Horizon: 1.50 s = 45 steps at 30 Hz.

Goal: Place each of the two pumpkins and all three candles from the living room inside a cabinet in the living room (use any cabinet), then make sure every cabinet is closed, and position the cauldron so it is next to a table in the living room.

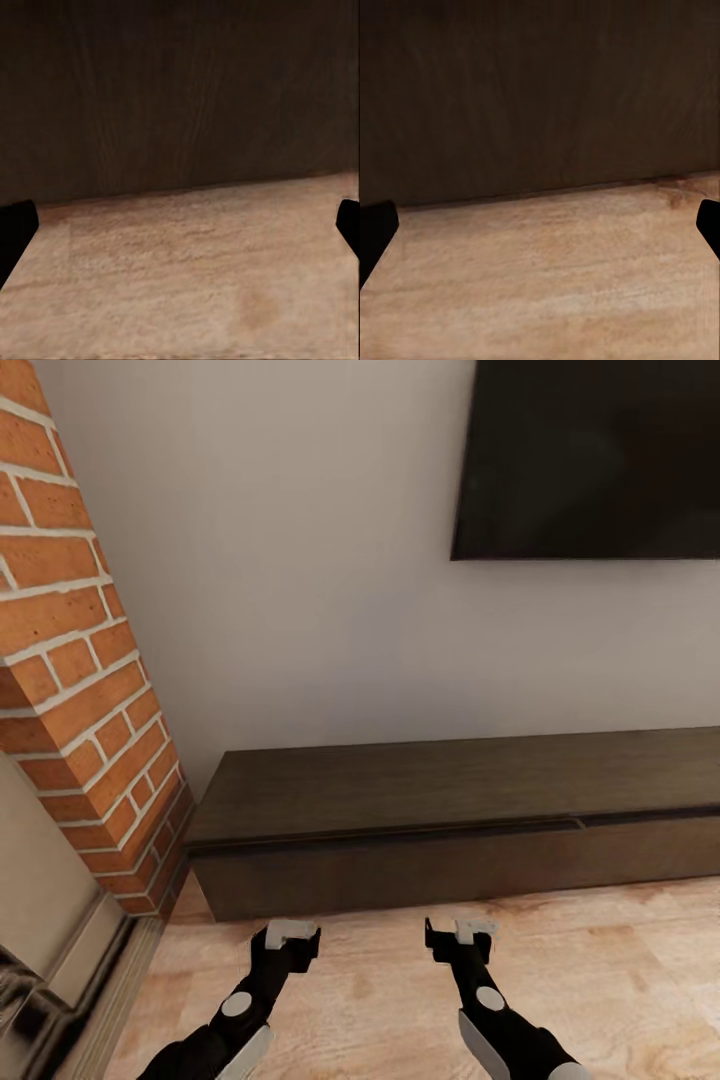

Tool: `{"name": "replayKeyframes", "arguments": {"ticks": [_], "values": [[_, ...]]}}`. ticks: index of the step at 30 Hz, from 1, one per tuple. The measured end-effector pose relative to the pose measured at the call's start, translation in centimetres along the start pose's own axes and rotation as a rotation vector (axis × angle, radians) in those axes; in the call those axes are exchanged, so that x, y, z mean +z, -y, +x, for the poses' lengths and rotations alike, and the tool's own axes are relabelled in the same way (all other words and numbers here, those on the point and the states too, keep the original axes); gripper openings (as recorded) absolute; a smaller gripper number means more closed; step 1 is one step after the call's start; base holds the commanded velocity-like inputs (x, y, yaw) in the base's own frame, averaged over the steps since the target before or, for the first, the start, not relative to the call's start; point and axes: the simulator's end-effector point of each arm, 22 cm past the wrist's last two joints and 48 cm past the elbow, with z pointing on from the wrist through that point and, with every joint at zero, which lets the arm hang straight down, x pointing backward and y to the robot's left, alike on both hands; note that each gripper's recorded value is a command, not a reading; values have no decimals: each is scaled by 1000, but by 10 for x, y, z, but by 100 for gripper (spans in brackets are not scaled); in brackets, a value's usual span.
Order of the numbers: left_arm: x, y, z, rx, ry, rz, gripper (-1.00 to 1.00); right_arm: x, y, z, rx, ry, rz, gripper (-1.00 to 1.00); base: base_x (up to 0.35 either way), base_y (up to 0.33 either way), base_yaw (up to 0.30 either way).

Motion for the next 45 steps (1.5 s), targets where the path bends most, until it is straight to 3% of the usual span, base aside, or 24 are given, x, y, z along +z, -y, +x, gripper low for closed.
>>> {"name": "replayKeyframes", "arguments": {"ticks": [2, 4, 7, 10, 14, 21, 32, 45], "values": [[-9, 18, 5, 15, -74, 43, 100, 0, -13, -7, 9, -26, -23, 100, -3, 0, 0], [-12, 23, 7, 23, -98, 55, 100, -1, -19, -9, 10, -41, -36, 100, -2, 0, 0], [-24, 40, 14, 57, -185, 99, 100, -25, -43, -11, 42, -178, -68, 100, 0, 0, 0], [-31, 48, 14, 72, -216, 121, 100, -51, -29, -12, 74, -292, -34, 100, 0, 0, 0], [-33, 49, 10, 71, -227, 125, 100, -63, -12, -20, 98, -332, -8, 100, 0, 0, 0], [-35, 36, -6, 58, -215, 86, 100, -72, 6, -30, 77, -345, 10, 100, 0, 0, 0], [-40, 16, -27, 43, -211, 41, 100, -81, 8, -51, 77, -313, 6, 100, 0, 0, 0], [-50, 15, -52, 48, -170, 33, 100, -91, 4, -76, 73, -263, -3, 100, -165, 0, 0]]}}
